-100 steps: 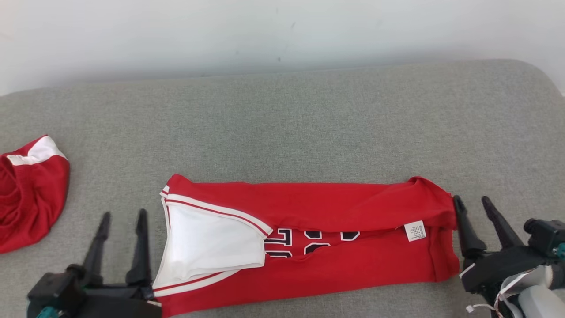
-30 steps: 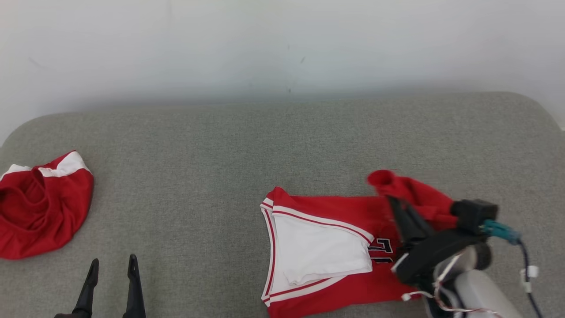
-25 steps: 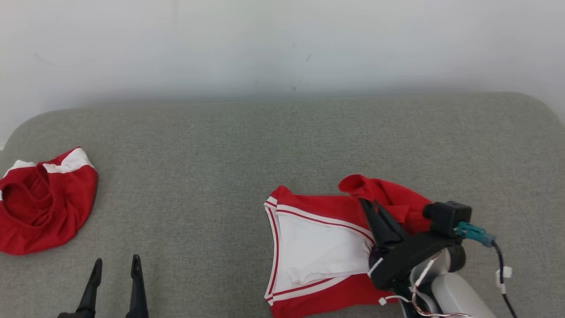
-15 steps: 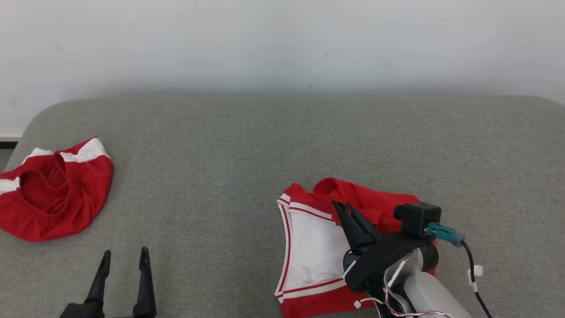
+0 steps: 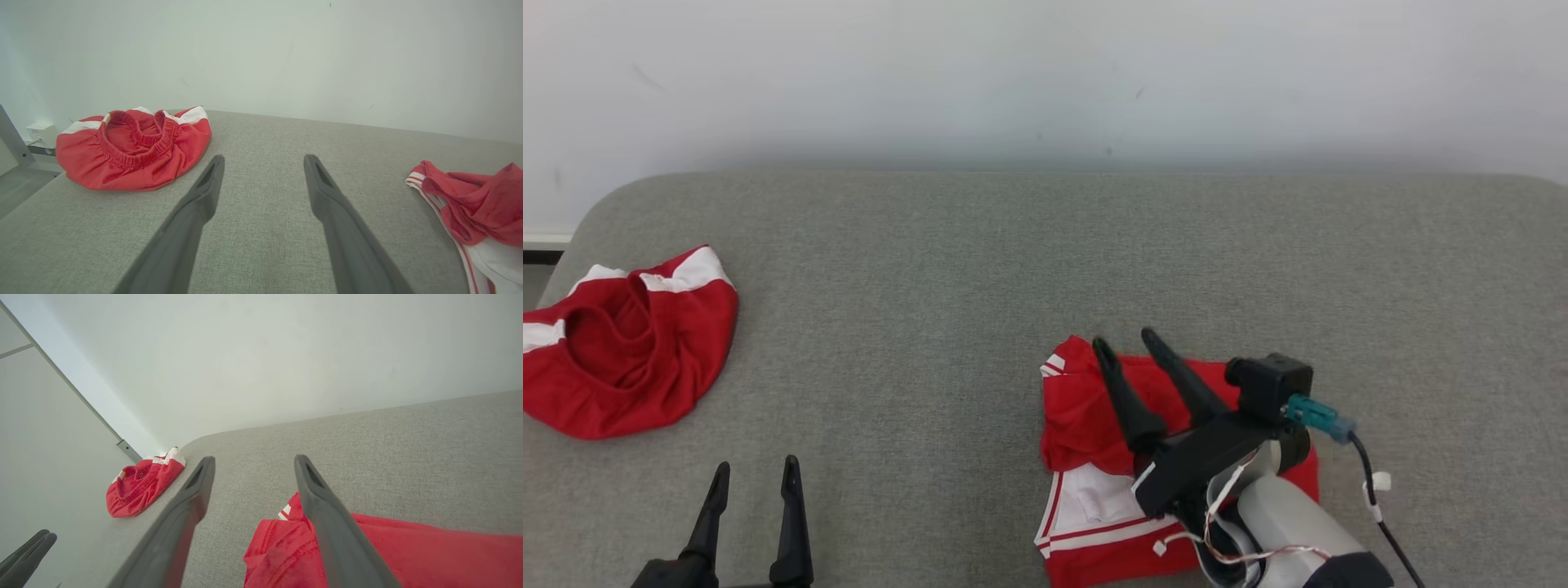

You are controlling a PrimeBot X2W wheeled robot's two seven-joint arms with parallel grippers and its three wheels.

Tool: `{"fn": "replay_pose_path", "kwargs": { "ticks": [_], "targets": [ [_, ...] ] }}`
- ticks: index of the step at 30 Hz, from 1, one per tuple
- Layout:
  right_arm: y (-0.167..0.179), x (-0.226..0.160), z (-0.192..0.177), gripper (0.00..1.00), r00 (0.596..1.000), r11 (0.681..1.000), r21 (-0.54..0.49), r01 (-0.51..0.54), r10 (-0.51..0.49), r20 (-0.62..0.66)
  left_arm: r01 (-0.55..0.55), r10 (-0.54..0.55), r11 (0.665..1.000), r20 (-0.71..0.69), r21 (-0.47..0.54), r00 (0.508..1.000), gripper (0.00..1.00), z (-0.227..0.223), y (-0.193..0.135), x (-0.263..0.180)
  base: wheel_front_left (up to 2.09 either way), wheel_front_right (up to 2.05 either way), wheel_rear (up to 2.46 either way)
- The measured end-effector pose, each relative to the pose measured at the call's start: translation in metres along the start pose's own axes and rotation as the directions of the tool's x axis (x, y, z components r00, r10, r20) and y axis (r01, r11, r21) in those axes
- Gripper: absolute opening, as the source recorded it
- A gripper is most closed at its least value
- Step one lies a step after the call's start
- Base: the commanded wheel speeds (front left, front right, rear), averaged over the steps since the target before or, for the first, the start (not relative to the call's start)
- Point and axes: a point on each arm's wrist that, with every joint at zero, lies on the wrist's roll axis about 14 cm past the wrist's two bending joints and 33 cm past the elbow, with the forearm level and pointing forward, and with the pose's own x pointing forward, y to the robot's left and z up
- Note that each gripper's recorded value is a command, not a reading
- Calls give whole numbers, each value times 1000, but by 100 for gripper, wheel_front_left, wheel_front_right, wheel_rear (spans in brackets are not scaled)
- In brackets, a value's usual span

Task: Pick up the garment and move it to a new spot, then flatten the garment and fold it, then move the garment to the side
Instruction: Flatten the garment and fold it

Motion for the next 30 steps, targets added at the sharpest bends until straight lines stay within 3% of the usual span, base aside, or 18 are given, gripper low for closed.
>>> {"fn": "replay_pose_path", "kwargs": {
  "ticks": [7, 14, 20, 30],
  "targets": [
    [-29, -10, 56, 100, 984, 993, -100, 64, -46, 171, 21, -21, 1000, 10, -3, 1000, 100, 3, -7, 5, 0, 0, 0],
    [-79, -62, 91, 100, 939, 963, -147, 225, -174, 297, 52, -52, 999, 38, -3, 998, 100, 11, -17, 10, 0, 0, 0],
    [-96, -102, 84, 100, 916, 937, -160, 311, -251, 314, 76, -76, 997, 53, 1, 996, 100, 16, -25, 11, 0, 0, 0],
    [-101, -149, 49, 100, 886, 909, -93, 406, -367, 284, 92, -92, 996, 58, 5, 994, 100, 18, -29, 5, 0, 0, 0]
  ]
}}
